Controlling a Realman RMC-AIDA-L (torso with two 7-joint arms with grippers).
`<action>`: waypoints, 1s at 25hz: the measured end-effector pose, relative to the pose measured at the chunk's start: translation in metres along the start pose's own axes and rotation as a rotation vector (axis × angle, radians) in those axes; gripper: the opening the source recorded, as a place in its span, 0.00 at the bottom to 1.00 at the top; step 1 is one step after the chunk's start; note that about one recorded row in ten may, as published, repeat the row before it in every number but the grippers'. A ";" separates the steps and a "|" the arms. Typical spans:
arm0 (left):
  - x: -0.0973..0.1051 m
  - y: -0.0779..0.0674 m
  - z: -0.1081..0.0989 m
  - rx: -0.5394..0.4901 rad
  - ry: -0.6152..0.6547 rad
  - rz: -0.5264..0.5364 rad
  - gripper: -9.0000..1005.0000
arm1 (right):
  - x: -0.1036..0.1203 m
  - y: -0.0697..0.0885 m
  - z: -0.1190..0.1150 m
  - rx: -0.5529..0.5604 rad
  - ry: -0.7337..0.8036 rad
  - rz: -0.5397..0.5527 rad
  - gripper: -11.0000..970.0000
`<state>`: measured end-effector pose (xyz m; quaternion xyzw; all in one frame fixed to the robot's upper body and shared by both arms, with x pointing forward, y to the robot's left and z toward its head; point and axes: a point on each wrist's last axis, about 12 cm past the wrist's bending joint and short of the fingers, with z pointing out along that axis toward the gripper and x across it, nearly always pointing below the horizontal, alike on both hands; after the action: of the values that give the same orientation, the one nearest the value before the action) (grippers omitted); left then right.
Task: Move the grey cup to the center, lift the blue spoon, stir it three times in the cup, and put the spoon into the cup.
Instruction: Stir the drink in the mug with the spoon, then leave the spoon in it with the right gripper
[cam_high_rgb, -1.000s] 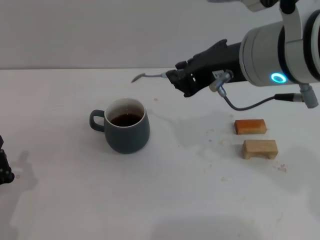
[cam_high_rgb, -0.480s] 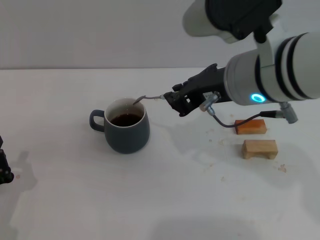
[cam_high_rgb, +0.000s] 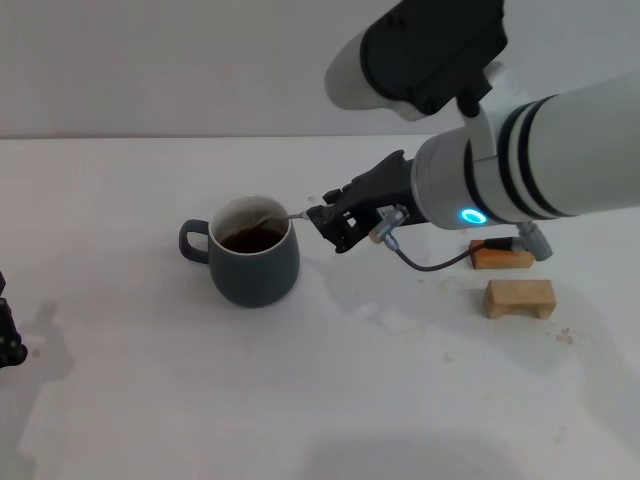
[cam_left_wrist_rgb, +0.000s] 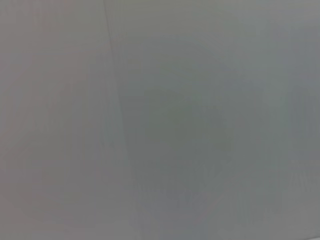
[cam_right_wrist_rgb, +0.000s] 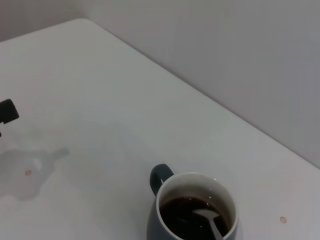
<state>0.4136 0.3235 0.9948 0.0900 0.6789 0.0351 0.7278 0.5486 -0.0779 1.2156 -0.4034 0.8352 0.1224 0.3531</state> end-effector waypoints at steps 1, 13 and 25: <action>0.000 0.000 0.000 0.000 0.000 0.000 0.01 | 0.000 0.000 0.002 -0.001 0.003 -0.003 0.18; 0.000 0.001 -0.001 -0.001 0.001 0.002 0.01 | -0.003 0.006 0.030 -0.032 0.021 -0.026 0.18; 0.000 0.001 -0.001 -0.002 -0.001 0.003 0.01 | -0.007 0.003 0.045 -0.026 0.020 -0.041 0.17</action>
<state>0.4129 0.3245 0.9950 0.0903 0.6783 0.0368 0.7283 0.5714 -0.0500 1.1872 -0.4262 0.8287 0.1221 0.3417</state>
